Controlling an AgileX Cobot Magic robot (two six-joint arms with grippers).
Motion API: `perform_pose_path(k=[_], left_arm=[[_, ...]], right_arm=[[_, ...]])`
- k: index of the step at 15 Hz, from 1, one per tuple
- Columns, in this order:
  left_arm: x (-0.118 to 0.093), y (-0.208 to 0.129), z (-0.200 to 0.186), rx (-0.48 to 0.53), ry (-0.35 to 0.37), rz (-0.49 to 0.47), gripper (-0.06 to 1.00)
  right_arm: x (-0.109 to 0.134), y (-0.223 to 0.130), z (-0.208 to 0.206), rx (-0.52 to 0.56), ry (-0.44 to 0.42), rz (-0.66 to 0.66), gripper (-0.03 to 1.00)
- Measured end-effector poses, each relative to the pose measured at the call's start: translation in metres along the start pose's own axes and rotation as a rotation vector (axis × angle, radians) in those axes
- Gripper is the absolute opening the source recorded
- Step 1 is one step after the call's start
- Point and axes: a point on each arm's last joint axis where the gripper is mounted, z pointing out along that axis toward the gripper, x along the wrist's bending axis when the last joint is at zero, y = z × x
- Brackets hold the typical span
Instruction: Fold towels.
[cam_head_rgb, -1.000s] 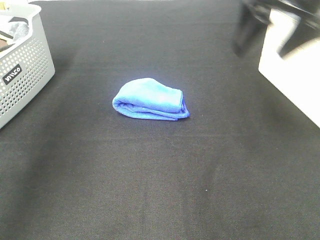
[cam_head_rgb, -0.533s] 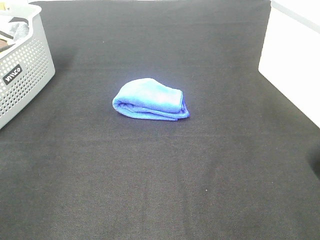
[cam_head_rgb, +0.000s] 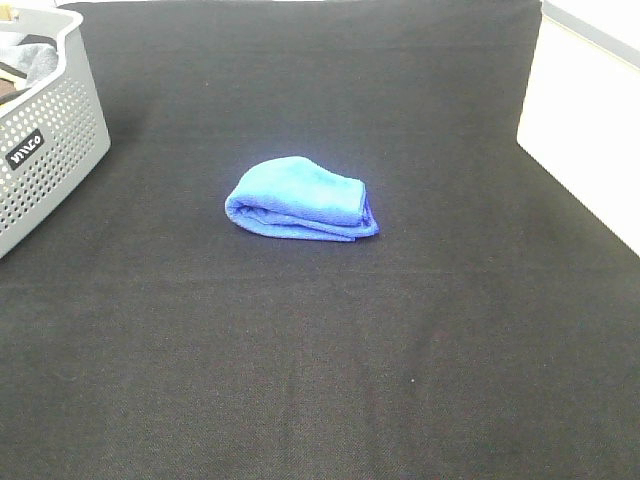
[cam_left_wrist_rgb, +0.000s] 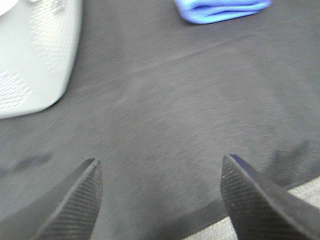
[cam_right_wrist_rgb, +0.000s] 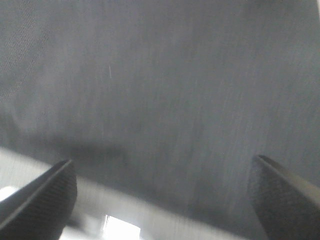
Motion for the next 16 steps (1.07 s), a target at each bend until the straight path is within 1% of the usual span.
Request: perform_pose_path(k=[2,4,14,15,16], left_arm=[[-0.0003,0.0007,0.0060,-0.035,-0.009,0.026,0.65],[-0.0001,-0.0006,0.0084,-0.031,-0.008,0.040,0.65],[-0.0001,0.0002,0.0083,-0.040,-0.007,0.042,0.65],[0.0000,0.0003,0.0084,-0.040,0.000,0.038,0.65],[0.0004,0.0005,0.0087,-0.039,0.034,0.016,0.65]], right_arm=[[0.0003,-0.0084,-0.0063,-0.086,-0.017,-0.011,0.87],[0.0003,-0.0099,-0.0077,-0.119,-0.022,-0.013,0.87],[0.0003,-0.0098,-0.0079,-0.122,-0.023,-0.014,0.87],[0.0003,-0.0098,-0.0079,-0.122,-0.023,-0.014,0.87],[0.0003,-0.0098,-0.0079,-0.122,-0.023,-0.014,0.87]])
